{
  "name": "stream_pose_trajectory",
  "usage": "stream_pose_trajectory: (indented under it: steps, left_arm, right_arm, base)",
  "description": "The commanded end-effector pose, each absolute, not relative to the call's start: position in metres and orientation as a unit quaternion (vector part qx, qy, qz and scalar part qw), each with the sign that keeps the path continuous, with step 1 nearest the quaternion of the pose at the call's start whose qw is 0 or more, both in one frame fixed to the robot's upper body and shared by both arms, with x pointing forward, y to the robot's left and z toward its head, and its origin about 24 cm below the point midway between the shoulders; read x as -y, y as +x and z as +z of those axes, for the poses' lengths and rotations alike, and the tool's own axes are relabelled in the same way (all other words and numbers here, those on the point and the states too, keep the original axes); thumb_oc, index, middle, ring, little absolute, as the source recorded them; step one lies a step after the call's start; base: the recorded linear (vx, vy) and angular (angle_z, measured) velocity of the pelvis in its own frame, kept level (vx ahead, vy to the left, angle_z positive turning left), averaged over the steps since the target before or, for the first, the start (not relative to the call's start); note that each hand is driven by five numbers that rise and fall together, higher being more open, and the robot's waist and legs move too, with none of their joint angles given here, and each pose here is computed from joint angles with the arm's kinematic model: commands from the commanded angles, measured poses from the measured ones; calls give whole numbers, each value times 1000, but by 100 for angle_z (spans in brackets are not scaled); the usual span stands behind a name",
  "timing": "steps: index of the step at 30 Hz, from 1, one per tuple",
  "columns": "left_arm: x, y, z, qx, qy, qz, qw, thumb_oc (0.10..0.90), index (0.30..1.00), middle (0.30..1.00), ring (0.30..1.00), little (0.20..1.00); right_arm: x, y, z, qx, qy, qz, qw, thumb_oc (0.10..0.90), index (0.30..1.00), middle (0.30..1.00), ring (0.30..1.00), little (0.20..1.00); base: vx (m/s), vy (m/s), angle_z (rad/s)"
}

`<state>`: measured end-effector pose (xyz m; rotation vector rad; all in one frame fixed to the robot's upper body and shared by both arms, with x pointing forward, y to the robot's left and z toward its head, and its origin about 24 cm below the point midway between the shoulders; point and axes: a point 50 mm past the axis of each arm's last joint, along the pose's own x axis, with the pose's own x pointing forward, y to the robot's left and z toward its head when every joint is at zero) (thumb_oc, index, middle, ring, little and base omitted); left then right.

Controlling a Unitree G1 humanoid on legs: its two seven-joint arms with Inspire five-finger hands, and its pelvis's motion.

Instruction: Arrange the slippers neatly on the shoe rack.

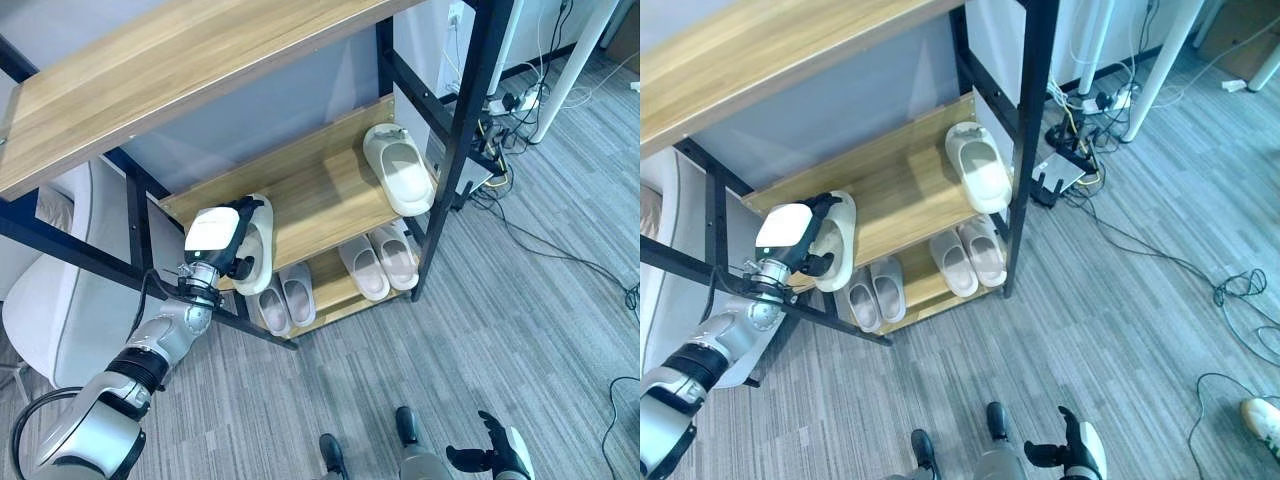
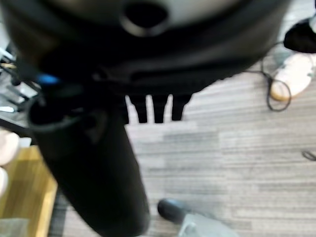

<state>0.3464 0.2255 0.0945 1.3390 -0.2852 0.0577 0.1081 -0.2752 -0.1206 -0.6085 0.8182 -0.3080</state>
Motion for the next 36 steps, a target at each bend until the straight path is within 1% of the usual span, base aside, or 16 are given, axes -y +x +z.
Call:
stream_pose_trajectory:
  steps: [1,8,14,18,20,21,26,29,32,33,34,35,36]
  left_arm:
    - [-245,376,188,217,574,172,770,800,900,900,900,900]
    - [-239,384,219,247,583,189,751,800,900,900,900,900]
    - [-234,385,235,272,582,200,740,800,900,900,900,900]
    - [-238,388,235,259,598,208,730,800,900,900,900,900]
    - [-243,394,229,220,624,213,719,800,900,900,900,900]
    - [-244,397,224,201,630,207,721,400,300,300,300,300]
    - [-247,399,211,169,650,195,714,400,300,300,300,300]
    - [-240,401,198,158,662,173,712,400,300,300,300,300]
    - [-227,402,188,168,676,157,700,400,300,300,300,300]
    - [-220,403,186,176,680,147,696,400,300,300,300,300]
    - [-203,403,183,201,688,122,687,400,300,300,300,300]
    - [-203,403,183,201,688,122,687,400,300,300,300,300]
    - [-195,403,184,215,688,111,684,400,300,300,300,300]
  right_arm:
    - [282,111,-111,-358,-299,-159,870,800,900,900,900,900]
    - [280,114,-110,-349,-298,-155,875,800,900,900,900,900]
    - [278,114,-110,-347,-297,-151,877,800,900,900,900,900]
    - [278,116,-109,-343,-300,-146,878,800,900,900,900,900]
    - [279,119,-108,-340,-301,-147,879,800,900,900,900,900]
    - [279,119,-108,-340,-301,-147,879,800,900,900,900,900]
    - [280,119,-108,-337,-300,-150,880,800,900,900,900,900]
    - [280,119,-107,-336,-303,-149,880,800,900,900,900,900]
    - [279,121,-106,-330,-305,-148,881,800,900,900,900,900]
    - [278,122,-106,-325,-307,-146,883,800,900,900,900,900]
    - [278,122,-106,-324,-311,-145,882,800,900,900,900,900]
    - [278,122,-106,-324,-311,-145,882,800,900,900,900,900]
    - [278,121,-106,-324,-311,-146,881,800,900,900,900,900]
  base:
    - [2,0,-5]
    - [1,-3,-2]
    - [5,-6,-5]
    - [0,0,0]
    - [0,0,0]
    - [0,0,0]
    - [2,-4,-5]
    - [5,2,-9]
    - [-11,1,-5]
    - [0,0,0]
    - [0,0,0]
    - [0,0,0]
    - [0,0,0]
